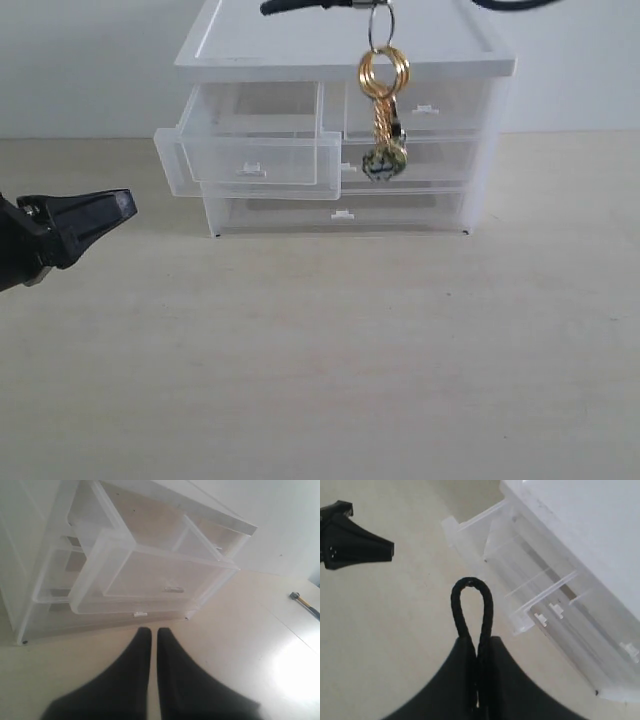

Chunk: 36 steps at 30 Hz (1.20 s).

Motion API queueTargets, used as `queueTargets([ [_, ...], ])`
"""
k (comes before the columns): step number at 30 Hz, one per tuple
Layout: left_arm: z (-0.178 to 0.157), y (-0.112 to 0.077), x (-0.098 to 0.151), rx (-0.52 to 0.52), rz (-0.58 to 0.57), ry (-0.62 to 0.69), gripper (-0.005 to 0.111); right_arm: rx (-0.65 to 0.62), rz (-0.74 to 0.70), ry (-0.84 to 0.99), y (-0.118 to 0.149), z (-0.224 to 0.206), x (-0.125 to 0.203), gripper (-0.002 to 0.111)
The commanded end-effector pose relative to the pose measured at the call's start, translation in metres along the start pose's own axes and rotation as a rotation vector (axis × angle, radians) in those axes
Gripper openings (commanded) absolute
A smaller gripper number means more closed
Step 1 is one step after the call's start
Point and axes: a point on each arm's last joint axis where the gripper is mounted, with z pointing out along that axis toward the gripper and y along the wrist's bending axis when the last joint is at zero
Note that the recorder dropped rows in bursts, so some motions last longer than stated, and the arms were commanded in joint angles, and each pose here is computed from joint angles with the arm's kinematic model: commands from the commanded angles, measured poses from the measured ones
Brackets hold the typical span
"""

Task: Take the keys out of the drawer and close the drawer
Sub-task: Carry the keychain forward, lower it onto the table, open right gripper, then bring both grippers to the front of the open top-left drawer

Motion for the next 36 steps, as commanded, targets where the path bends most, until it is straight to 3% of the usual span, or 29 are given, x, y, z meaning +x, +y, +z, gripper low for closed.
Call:
queueTargets([
  [1,0.000,-0.002,-0.002,0.012,0.006,-0.005,0.004,0.018,0.024,-0.009,0.004,-0.001,0.020,0.000],
  [13,0.000,-0.002,-0.002,0.012,0.006,-0.005,0.004,0.045,0.081,0.048,0.006,0.072,0.081,0.000],
  [21,0.000,-0.002,-0.002,0.015,0.008,-0.002,0.004,0.065,0.101,0.036,0.005,0.097,0.100,0.001],
  [23,0.000,-0.002,-0.002,0.016,0.010,0.000,0.004,0.062,0.101,0.053,0.005,0.104,0.101,0.005],
  [31,0.000,-0.002,-0.002,0.017,-0.004,0.000,0.004,0.059,0.105,0.075,0.003,0.115,0.104,0.051],
  [36,0.000,-0.002,-0.001,0.019,-0.002,0.002,0.004,0.066,0.103,0.053,0.003,0.113,0.102,0.050],
])
